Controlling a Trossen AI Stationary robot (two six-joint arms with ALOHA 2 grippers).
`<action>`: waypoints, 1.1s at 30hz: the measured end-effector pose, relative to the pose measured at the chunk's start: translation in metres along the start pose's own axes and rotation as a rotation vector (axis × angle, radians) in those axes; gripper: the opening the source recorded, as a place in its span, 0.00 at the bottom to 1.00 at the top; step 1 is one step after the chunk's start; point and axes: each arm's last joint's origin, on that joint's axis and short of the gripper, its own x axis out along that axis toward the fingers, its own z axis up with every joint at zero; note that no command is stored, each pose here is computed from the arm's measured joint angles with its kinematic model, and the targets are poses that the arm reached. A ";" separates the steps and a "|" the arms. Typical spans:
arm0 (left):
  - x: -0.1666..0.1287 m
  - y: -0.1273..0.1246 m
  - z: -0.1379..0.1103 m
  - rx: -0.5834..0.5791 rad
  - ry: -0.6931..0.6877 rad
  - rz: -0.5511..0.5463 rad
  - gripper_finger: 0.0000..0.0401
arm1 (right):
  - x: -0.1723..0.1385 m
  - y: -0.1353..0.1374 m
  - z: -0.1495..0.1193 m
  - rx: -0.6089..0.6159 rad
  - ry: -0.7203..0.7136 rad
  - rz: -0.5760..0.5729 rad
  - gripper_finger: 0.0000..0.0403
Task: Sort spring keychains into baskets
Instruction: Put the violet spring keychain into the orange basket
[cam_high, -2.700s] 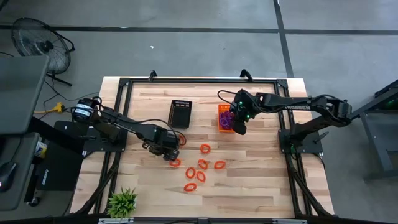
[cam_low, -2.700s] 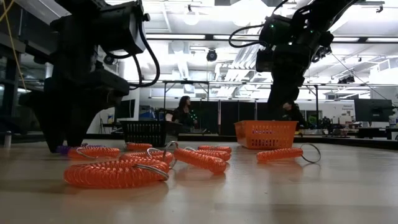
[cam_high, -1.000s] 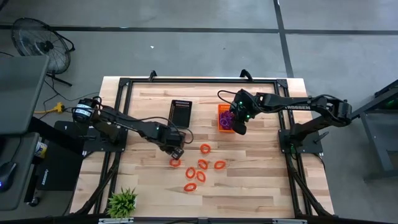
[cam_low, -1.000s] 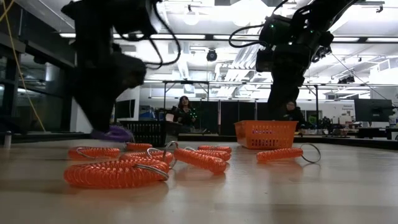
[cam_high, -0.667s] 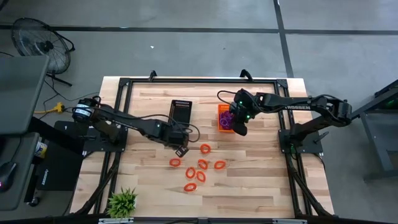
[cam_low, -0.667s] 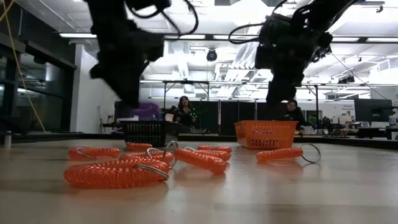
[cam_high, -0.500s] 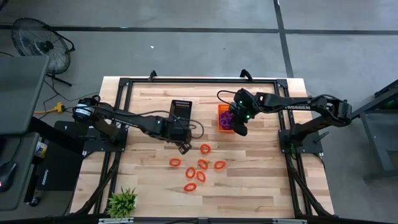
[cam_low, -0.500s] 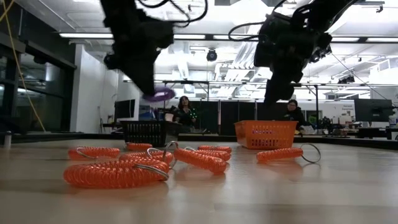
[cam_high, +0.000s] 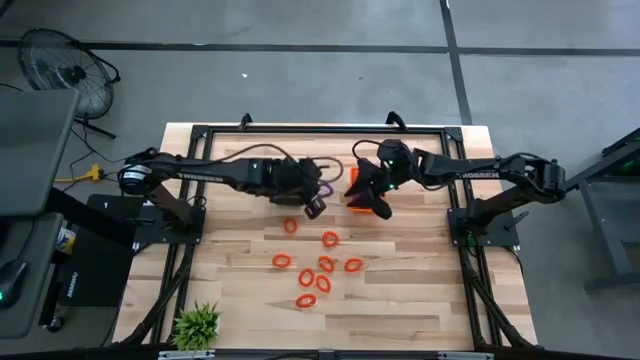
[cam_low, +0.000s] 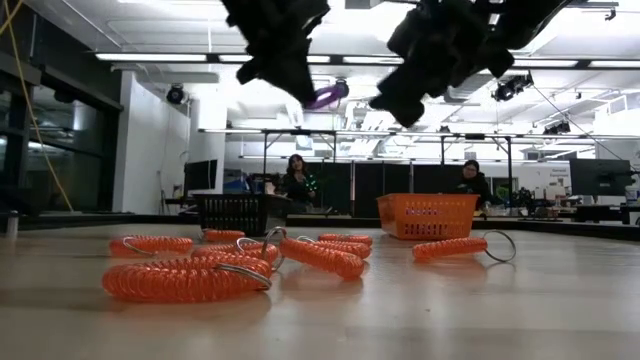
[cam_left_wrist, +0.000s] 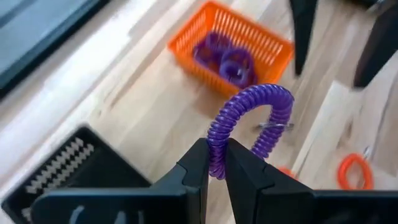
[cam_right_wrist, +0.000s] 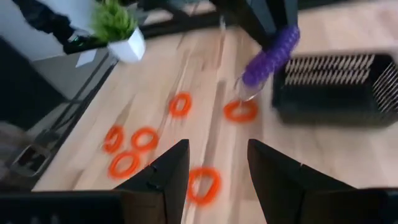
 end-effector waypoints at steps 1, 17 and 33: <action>-0.002 0.001 0.005 0.007 -0.010 -0.012 0.10 | 0.000 0.000 0.002 -0.015 -0.020 -0.013 0.39; -0.024 -0.001 0.041 0.062 -0.157 -0.062 0.10 | -0.002 -0.001 0.023 -0.118 -0.216 -0.099 0.39; -0.024 -0.001 0.041 0.062 -0.155 -0.061 0.10 | -0.015 0.012 0.036 -0.150 -0.298 -0.053 0.38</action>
